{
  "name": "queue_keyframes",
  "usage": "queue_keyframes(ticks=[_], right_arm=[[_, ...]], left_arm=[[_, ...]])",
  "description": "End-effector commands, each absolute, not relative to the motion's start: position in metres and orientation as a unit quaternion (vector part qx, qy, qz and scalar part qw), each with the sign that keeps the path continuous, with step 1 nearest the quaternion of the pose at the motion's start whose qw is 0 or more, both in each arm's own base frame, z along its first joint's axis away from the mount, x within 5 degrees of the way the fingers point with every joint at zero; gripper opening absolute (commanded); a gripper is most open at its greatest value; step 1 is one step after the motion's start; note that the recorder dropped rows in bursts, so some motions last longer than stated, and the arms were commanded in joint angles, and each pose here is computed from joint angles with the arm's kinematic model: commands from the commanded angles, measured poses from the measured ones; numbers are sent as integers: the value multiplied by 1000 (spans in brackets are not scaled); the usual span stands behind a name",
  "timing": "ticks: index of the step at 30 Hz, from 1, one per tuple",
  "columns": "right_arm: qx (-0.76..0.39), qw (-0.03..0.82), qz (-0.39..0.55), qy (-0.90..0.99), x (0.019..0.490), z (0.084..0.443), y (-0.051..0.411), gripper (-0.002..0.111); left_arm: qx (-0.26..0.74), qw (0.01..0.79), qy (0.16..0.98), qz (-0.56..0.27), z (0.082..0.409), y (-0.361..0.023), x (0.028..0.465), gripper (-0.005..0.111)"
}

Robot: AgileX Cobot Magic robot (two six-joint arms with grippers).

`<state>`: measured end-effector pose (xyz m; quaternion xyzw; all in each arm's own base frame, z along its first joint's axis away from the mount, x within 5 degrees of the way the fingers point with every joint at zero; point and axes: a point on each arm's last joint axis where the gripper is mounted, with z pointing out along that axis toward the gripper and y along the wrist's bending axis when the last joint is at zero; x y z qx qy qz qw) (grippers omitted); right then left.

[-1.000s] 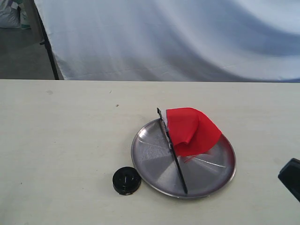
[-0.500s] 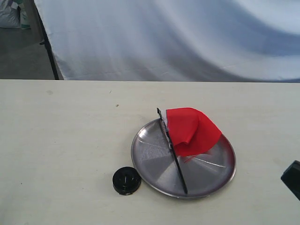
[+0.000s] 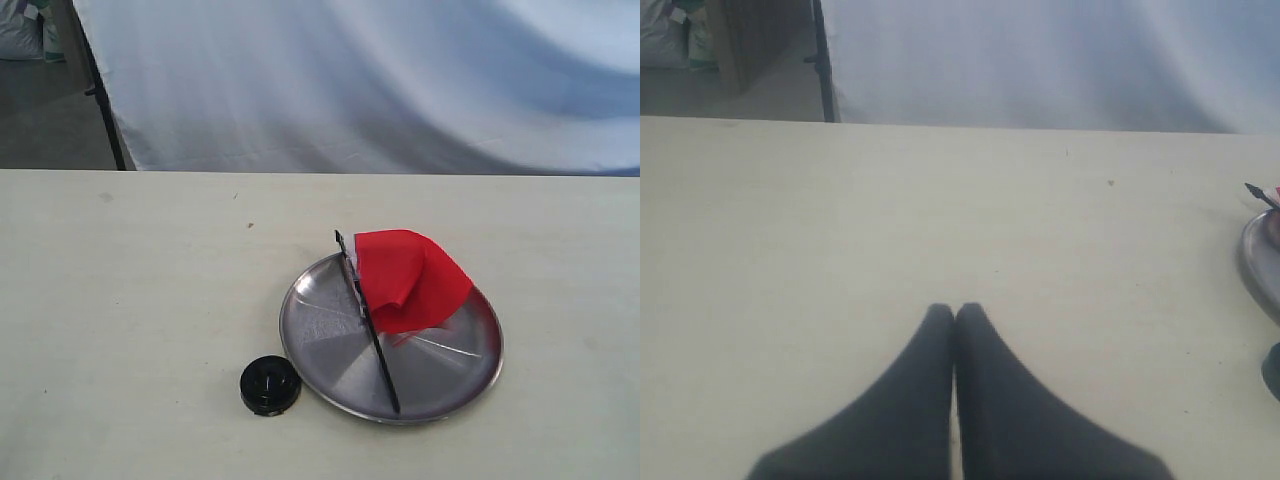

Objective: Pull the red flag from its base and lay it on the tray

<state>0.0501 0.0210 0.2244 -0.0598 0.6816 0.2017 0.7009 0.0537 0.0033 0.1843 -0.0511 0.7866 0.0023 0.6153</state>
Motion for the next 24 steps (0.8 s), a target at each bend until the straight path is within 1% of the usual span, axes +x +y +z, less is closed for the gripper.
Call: queue_keyframes(ticks=[1, 6, 11, 15, 19, 24], right_arm=[[-37, 691, 176, 700, 51, 219, 19, 0], [-21, 695, 155, 701, 52, 219, 16, 0], [-78, 667, 111, 733, 51, 210, 18, 0], [-78, 671, 102, 730, 52, 207, 17, 0], [-77, 662, 100, 739, 54, 196, 17, 0], [-86, 660, 90, 741, 54, 195, 16, 0]], left_arm=[[-53, 616, 786, 2, 183, 3, 54, 0], [-53, 616, 786, 2, 183, 3, 54, 0], [-53, 616, 786, 2, 183, 3, 54, 0], [-53, 616, 786, 2, 183, 3, 54, 0], [-53, 616, 786, 2, 183, 3, 54, 0], [-53, 616, 786, 2, 183, 3, 54, 0]])
